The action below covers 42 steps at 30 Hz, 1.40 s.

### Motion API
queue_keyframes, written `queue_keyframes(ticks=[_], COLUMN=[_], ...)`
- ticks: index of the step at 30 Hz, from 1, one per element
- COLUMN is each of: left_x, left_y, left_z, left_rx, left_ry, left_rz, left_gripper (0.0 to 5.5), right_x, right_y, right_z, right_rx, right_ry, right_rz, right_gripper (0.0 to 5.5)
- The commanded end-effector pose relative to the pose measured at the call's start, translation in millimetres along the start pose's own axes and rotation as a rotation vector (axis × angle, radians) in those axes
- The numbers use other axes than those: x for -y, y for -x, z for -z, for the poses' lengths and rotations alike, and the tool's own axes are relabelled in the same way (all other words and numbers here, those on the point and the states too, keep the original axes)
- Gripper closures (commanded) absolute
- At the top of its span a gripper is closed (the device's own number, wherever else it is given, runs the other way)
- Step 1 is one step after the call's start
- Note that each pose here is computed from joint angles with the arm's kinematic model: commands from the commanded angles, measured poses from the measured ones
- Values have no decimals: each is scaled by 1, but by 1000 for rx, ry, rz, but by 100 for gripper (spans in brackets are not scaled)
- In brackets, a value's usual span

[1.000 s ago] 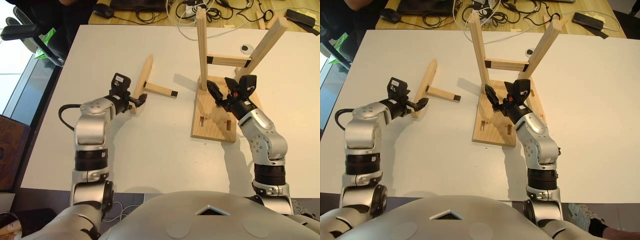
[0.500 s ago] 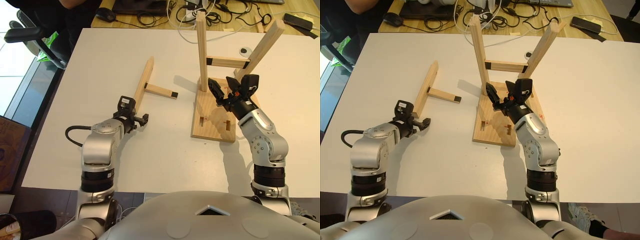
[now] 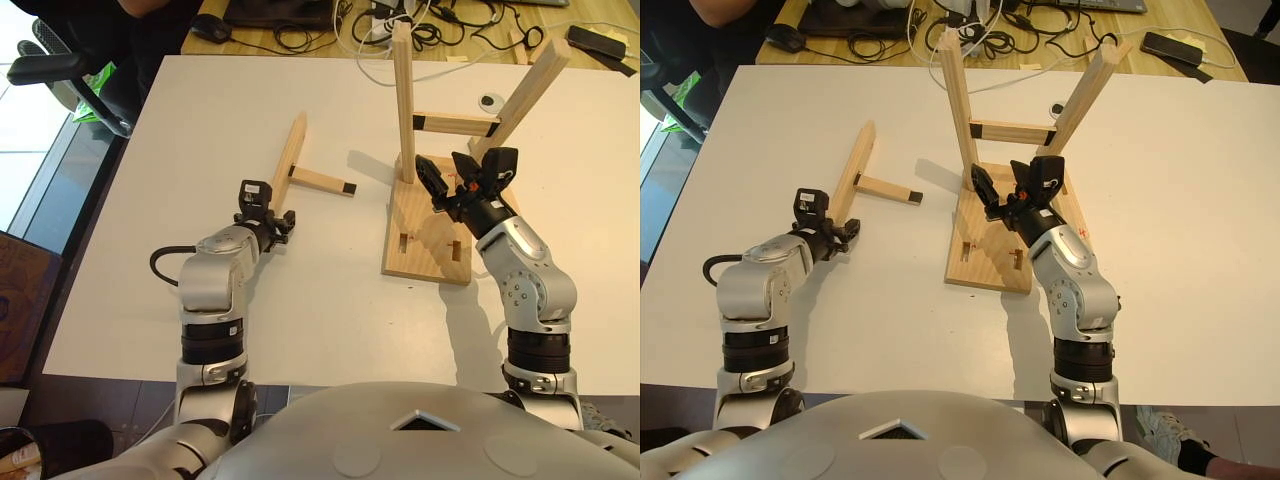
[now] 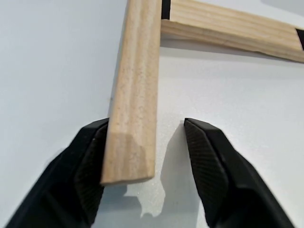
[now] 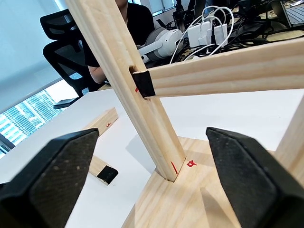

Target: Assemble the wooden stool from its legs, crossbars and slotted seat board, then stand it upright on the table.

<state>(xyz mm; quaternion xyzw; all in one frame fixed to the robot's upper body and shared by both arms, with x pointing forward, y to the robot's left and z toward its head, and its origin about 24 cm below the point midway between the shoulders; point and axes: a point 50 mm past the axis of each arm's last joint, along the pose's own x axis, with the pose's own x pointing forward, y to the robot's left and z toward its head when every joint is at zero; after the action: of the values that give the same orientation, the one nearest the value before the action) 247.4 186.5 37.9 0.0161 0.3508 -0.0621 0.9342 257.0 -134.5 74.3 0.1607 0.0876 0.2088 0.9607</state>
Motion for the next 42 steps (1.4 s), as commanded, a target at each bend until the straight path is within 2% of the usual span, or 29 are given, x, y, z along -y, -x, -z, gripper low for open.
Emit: queue_keyframes(ticks=[1, 8, 14, 18, 20, 25, 29, 32, 36, 42], left_x=[-1, 0, -7, -12, -17, -84, -120, -123, -117, -101], left_y=[-1, -1, -1, 5, 17, 57, 82, 94, 107, 121], left_z=[1, -1, -18, -44, -64, -120, -154, -175, -205, -231], left_rx=[-5, 5, 93, 201, 259, 346, 296, 231, 149, 54], left_ry=[10, 18, 9, 14, -27, -253, -530, -746, -1035, -1350], left_rz=[10, 15, -32, -45, -6, -12, 49, 147, 236, 346], left_gripper=[348, 445, 446, 446, 446, 446, 446, 446, 446, 447], right_x=[1, 2, 2, 1, -1, -2, -1, -2, -5, -20], right_y=[-1, -2, -2, -2, -3, 2, 3, 8, 12, 8], right_z=[-2, -2, -2, -7, -13, -44, -105, -139, -155, -152], right_rx=[0, 0, 3, 23, 44, 85, 137, 80, -31, -67], right_ry=[4, 7, 10, 45, 92, 234, 444, 656, 849, 869], right_rz=[3, 3, 4, -5, -30, -118, -223, -320, -435, -581], right_gripper=[132, 132, 132, 132, 132, 132, 132, 132, 132, 29])
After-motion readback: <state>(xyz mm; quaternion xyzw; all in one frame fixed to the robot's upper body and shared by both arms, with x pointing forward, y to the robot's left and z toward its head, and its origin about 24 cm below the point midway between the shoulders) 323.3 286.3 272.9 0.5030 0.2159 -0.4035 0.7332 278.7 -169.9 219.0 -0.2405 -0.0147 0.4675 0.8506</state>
